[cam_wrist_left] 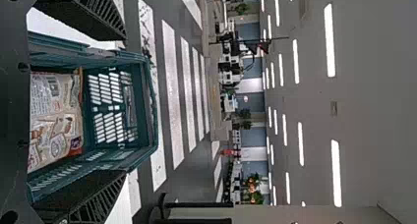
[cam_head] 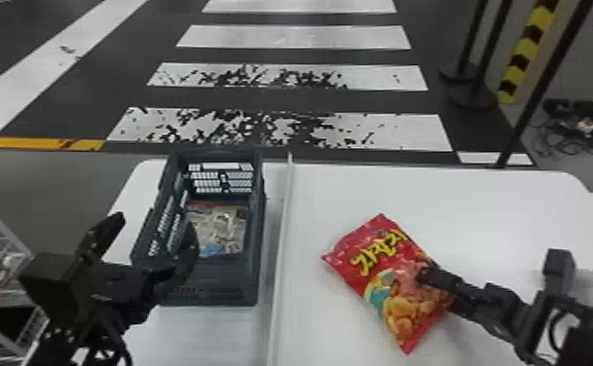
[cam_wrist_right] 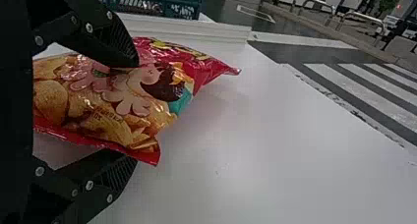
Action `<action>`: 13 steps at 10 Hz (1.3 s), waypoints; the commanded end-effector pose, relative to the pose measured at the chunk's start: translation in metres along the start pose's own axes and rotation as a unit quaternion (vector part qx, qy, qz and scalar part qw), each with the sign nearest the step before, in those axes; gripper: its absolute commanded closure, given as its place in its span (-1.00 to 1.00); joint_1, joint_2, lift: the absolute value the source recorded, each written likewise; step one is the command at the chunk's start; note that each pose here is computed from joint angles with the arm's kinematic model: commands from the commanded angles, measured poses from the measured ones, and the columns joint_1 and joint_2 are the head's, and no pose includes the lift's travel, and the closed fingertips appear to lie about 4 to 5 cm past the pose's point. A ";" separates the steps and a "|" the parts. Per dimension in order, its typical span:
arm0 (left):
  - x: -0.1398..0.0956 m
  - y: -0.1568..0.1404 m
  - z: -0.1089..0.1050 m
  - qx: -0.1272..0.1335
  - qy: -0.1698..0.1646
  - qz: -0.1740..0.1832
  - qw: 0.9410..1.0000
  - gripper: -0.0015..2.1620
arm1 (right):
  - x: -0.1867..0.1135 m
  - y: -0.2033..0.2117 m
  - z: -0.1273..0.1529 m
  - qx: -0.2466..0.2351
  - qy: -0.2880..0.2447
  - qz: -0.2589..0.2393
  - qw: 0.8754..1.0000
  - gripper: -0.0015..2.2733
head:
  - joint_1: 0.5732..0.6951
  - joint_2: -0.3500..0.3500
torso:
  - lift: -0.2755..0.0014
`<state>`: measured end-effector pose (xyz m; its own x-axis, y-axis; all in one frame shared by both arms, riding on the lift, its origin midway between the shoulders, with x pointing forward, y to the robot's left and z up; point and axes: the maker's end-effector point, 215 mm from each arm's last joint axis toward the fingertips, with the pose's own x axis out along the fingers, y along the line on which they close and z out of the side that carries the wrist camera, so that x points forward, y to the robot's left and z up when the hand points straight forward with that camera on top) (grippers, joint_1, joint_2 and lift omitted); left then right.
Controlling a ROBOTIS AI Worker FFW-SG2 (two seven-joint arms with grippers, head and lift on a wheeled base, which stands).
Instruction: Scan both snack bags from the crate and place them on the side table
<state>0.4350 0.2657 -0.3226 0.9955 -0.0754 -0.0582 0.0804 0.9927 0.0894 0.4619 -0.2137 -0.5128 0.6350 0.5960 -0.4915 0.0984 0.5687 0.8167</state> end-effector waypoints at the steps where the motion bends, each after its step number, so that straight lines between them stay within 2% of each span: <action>1: 0.000 0.002 -0.003 -0.001 0.002 0.002 1.000 -0.98 | 0.002 0.002 -0.003 -0.008 0.003 0.000 1.000 0.99 | 1.00 0.18 | 0.28; 5: -0.002 0.003 -0.001 -0.005 -0.005 0.004 1.000 -0.97 | -0.010 0.032 0.002 0.028 -0.010 0.075 0.997 0.98 | 1.00 0.22 | 0.28; 6: -0.003 0.005 -0.001 -0.004 -0.006 0.005 1.000 -0.97 | -0.022 0.035 0.018 0.009 -0.030 0.069 0.997 0.99 | 1.00 0.23 | 0.28; 8: -0.003 0.005 -0.001 -0.005 -0.007 0.005 1.000 -0.97 | -0.046 0.028 0.059 -0.097 -0.089 -0.013 0.991 0.99 | 1.00 0.18 | 0.28; 9: -0.003 0.006 -0.001 -0.007 -0.008 0.005 1.000 -0.97 | -0.056 0.020 0.084 -0.156 -0.126 -0.068 0.977 0.99 | 1.00 0.09 | 0.28; 10: -0.003 0.005 -0.004 -0.008 -0.005 0.005 1.000 -0.97 | -0.069 0.015 0.110 -0.231 -0.164 -0.130 0.950 0.98 | 1.00 0.00 | 0.28; 11: -0.003 0.006 -0.004 -0.009 -0.008 0.006 1.000 -0.97 | -0.081 0.020 0.131 -0.304 -0.196 -0.177 0.915 0.98 | 1.00 -0.09 | 0.28; 13: -0.003 0.007 -0.008 -0.010 -0.006 0.007 1.000 -0.97 | -0.099 0.044 0.146 -0.406 -0.235 -0.231 0.853 0.98 | 1.00 -0.19 | 0.28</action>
<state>0.4319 0.2734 -0.3285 0.9970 -0.0638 -0.0439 0.0668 0.9953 0.0706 0.5153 -0.3348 -0.3943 0.9165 0.0261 -0.3991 -0.0037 0.9984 0.0569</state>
